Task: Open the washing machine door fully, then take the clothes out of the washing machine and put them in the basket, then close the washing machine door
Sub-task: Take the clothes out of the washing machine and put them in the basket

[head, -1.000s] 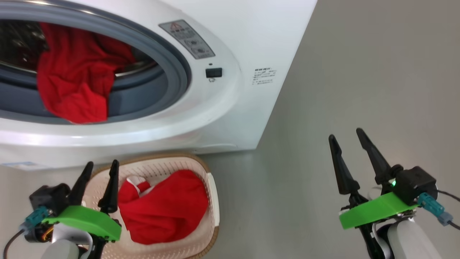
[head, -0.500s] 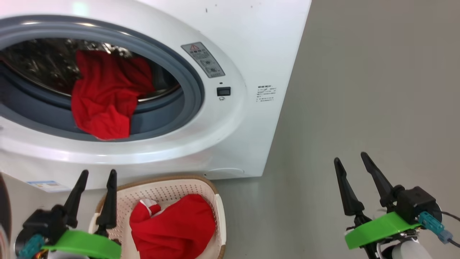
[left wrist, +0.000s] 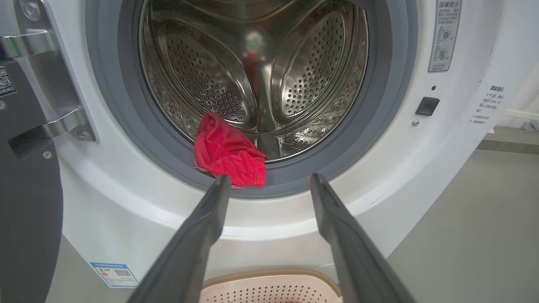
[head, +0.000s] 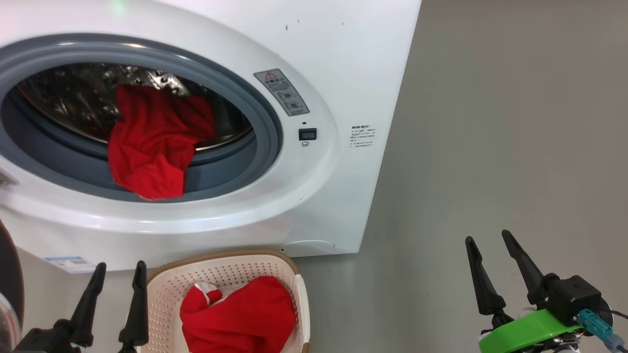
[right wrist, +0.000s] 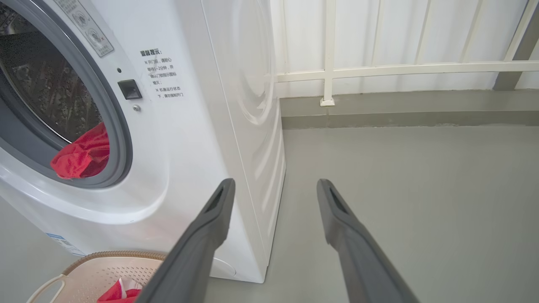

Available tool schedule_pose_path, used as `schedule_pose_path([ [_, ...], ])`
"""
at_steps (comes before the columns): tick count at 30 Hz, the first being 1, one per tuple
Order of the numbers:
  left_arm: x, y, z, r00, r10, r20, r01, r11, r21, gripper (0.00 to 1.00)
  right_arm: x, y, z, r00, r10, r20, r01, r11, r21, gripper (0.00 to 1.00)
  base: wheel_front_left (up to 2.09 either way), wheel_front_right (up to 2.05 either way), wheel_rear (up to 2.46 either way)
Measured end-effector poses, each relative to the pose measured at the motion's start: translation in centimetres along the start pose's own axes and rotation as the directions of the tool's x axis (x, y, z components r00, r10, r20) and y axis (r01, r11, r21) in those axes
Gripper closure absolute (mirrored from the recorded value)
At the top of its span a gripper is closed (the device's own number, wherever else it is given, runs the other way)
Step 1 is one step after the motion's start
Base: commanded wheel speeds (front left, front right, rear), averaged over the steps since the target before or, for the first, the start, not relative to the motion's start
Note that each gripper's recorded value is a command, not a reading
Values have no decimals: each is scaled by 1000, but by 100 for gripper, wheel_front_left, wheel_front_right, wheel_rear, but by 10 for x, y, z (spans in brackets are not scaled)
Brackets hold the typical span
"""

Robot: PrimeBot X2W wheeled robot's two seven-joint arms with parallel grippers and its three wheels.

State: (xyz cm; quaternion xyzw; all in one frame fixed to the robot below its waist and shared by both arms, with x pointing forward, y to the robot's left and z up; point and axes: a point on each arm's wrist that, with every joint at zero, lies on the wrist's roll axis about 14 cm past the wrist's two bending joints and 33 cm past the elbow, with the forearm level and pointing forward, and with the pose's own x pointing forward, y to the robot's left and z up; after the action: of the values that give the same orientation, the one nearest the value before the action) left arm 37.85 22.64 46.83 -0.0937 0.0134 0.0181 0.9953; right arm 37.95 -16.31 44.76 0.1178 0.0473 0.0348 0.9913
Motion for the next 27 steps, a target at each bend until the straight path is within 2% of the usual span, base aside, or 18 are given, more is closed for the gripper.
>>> schedule_pose_path([
  [15, 9, -6, -9, 1000, -13, -20, 13, 1000, -6, 0, 7, -2, -9, 1000, -3, -25, 3, 1000, 3, 0, 0, 0, 0],
  [20, 35, -9, -11, 999, -33, -24, 33, 999, 24, 0, 16, 0, -13, 999, 3, -32, -3, 1000, 7, 0, 0, 0, 0],
  [27, 97, -17, -23, 994, -91, -64, 97, 991, 97, 0, 40, 4, -21, 999, 25, -44, -25, 1000, 16, 0, 0, 0, 0],
])
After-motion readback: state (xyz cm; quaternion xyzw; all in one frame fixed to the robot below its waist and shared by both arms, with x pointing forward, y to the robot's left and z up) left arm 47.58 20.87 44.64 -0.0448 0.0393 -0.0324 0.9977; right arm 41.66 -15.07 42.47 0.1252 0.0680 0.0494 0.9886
